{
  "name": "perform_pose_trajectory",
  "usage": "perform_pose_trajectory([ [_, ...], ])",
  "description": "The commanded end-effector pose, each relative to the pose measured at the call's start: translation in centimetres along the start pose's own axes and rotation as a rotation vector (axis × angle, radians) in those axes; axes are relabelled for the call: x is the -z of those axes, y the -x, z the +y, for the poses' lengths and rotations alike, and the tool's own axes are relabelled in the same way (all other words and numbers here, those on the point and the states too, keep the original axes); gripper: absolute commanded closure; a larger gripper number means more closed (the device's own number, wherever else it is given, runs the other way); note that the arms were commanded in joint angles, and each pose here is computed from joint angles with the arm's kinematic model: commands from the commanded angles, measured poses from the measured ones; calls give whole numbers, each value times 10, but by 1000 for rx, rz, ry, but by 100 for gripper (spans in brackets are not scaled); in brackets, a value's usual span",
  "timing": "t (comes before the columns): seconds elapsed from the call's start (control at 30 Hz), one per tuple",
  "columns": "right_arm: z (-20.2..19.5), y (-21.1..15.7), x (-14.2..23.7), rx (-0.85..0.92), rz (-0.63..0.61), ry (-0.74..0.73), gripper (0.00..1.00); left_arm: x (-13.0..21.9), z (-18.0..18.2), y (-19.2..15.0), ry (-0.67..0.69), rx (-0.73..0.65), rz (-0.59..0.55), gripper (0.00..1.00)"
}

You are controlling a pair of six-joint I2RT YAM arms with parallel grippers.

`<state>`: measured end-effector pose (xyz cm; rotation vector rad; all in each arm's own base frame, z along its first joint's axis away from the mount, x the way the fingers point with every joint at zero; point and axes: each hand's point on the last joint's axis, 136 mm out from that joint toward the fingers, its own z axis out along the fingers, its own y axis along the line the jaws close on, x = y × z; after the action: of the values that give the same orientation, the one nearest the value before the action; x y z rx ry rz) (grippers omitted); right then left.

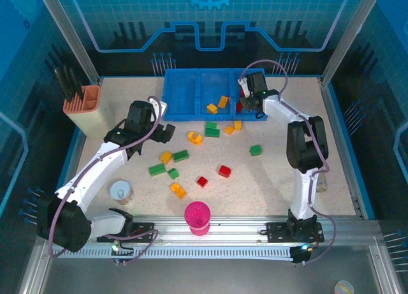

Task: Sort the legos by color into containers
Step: Place the lego in the container.

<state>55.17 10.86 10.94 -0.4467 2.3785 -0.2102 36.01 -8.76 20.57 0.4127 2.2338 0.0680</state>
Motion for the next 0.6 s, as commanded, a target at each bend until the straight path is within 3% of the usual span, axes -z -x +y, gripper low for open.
perform_pose_trajectory([
  [0.0, -19, 21, -13, -125, -38, -39, 77, 2, 3, 9, 17, -6, -6, 1],
  [0.2, -36, 29, -38, -207, -64, -9, 76, 4, 2, 11, 4, 5, -10, 1],
  [0.57, -28, 46, -50, -122, -90, 12, 67, 6, 3, 15, 11, -4, -24, 1],
])
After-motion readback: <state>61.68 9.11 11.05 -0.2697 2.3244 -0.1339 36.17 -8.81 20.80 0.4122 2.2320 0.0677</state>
